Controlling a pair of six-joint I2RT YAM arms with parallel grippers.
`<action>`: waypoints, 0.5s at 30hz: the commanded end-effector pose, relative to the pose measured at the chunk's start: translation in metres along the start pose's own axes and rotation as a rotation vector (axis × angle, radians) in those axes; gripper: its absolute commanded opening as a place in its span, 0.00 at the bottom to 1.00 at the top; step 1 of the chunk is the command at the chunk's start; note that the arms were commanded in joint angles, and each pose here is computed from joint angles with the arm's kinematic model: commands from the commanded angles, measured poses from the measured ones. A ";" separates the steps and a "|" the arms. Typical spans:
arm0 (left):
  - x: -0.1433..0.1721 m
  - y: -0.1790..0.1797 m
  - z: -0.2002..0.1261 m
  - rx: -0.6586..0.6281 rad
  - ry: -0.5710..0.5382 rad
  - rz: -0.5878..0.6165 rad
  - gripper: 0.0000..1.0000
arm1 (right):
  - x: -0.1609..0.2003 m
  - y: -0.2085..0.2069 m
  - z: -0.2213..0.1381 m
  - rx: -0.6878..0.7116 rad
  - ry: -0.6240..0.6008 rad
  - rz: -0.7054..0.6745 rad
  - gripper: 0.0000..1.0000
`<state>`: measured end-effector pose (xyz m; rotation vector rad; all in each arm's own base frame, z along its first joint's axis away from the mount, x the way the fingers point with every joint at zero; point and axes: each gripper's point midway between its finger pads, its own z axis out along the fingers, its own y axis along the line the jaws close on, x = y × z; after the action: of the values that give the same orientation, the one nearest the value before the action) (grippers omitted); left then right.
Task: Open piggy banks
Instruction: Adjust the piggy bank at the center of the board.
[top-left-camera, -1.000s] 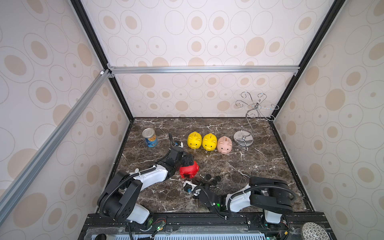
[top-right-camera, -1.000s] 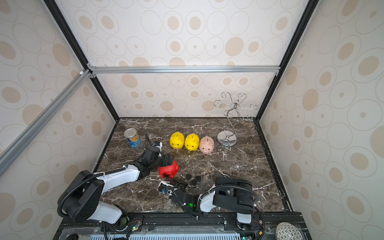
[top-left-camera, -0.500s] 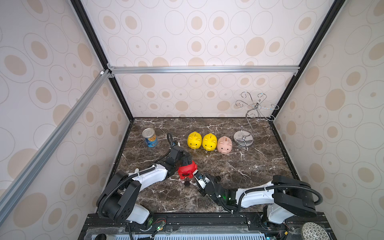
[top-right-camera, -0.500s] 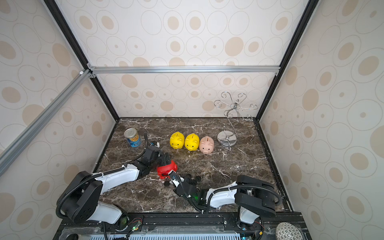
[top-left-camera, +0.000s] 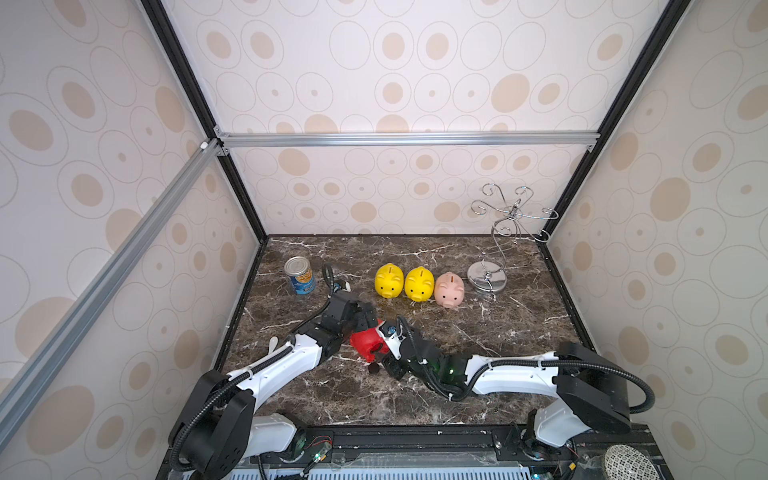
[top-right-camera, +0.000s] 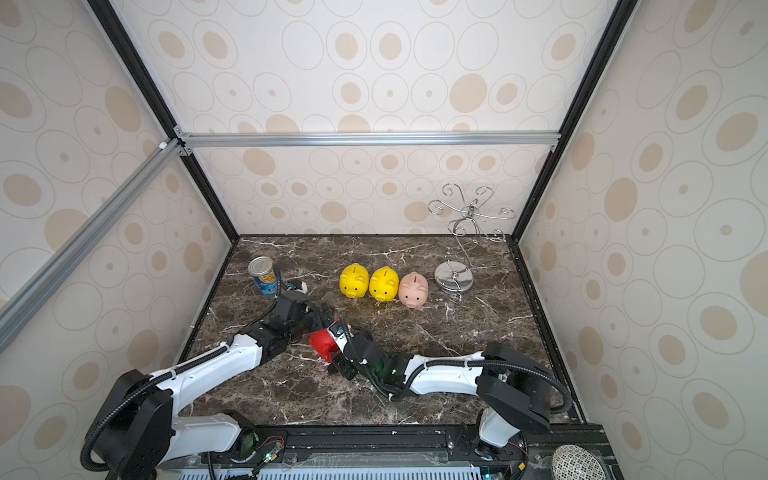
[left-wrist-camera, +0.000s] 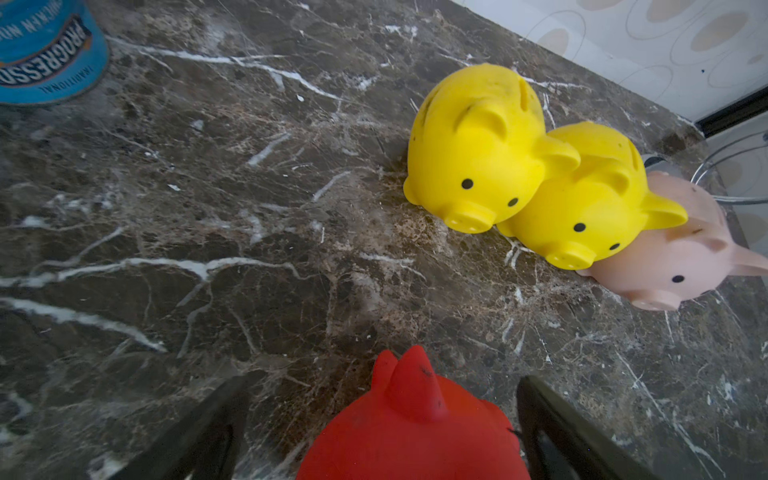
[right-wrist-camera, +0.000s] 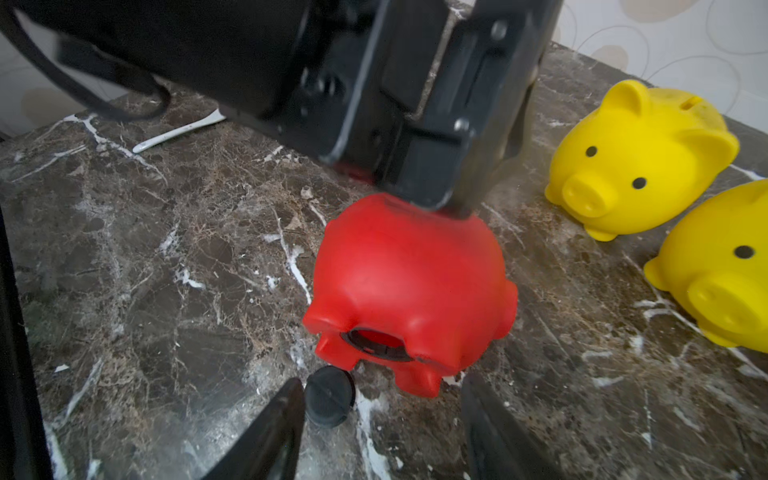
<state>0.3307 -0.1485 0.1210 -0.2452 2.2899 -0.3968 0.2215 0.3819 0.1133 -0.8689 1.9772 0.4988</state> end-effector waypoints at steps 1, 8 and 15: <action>-0.011 0.007 -0.012 -0.019 -0.032 -0.003 1.00 | 0.009 -0.020 0.009 0.029 0.063 0.058 0.59; -0.006 0.008 -0.022 0.014 -0.030 0.000 1.00 | 0.005 -0.088 0.025 0.130 0.114 0.114 0.55; -0.001 0.007 -0.026 0.031 -0.015 0.020 1.00 | -0.006 -0.115 0.016 0.195 0.124 0.096 0.53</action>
<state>0.3160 -0.1387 0.1363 -0.2385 2.2582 -0.4307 0.3221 0.3192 0.0996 -0.6587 2.1533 0.3405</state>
